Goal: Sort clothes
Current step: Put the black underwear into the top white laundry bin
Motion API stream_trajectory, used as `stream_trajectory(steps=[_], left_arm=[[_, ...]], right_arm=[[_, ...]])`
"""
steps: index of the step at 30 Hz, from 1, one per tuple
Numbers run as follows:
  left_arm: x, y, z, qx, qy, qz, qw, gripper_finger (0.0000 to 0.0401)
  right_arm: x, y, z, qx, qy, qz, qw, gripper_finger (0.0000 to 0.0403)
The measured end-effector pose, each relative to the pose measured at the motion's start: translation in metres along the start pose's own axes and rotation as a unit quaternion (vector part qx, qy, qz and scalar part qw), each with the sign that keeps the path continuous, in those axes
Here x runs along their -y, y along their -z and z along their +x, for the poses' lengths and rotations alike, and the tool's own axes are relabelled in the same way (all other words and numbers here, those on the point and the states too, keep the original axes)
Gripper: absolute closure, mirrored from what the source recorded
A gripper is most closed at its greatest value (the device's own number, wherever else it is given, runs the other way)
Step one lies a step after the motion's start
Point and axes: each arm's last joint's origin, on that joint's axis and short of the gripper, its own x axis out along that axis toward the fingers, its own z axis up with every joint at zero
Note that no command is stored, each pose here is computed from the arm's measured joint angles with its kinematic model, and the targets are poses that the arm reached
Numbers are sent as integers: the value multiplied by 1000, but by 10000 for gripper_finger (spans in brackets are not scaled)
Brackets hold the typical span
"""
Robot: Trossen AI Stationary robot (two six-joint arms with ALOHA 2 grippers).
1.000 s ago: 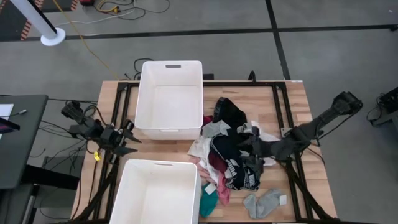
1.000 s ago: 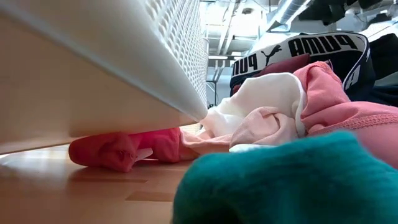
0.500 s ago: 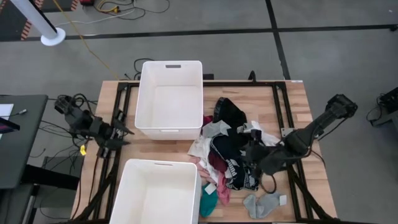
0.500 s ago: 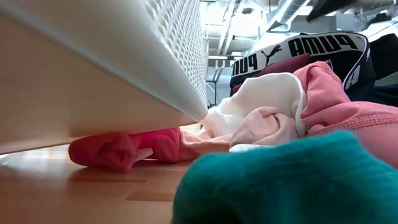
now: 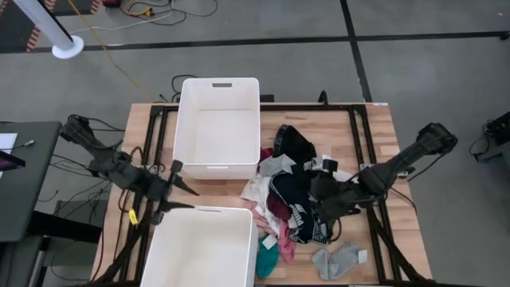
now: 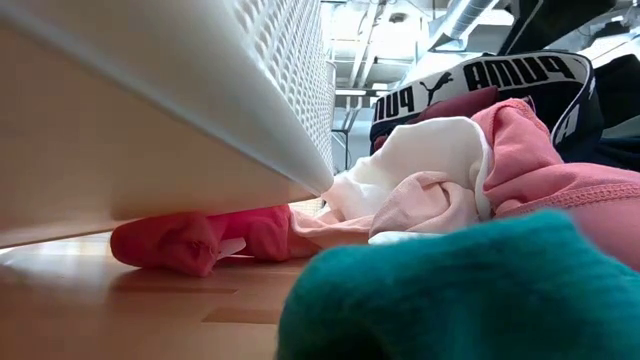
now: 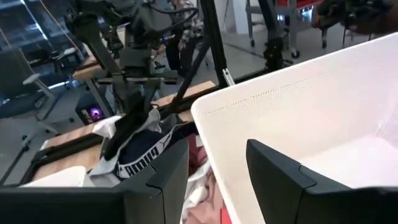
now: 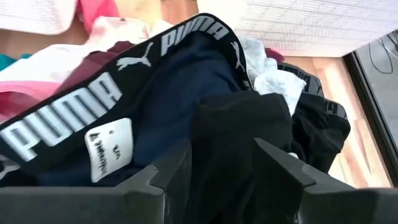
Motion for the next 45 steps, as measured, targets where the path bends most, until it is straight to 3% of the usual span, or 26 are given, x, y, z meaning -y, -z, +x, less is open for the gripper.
stream_trajectory(steps=[10, 16, 20, 28, 36, 40, 45], left_arm=[[6, -14, 20, -11, 2, 8, 1000, 244], [6, -30, 28, 39, -11, 38, 998, 244], [1, -37, 37, 32, -36, 64, 997, 244], [-15, -25, 88, -24, -82, 112, 990, 234], [-45, -29, 148, -58, -104, 103, 988, 173], [-58, -40, 171, -41, -89, 83, 992, 140], [-70, -51, 196, 3, -42, 46, 998, 107]], right_arm=[[-2, -2, 21, -34, 20, -4, 999, 247], [1, -3, 39, -66, 40, -23, 997, 331], [6, -5, 37, -63, 43, -17, 997, 392], [9, -45, -12, 84, 2, -35, 996, 400], [14, -87, -75, 257, -34, -92, 962, 402], [15, -96, -90, 295, -33, -119, 948, 402], [17, -100, -90, 303, -20, -135, 943, 402]])
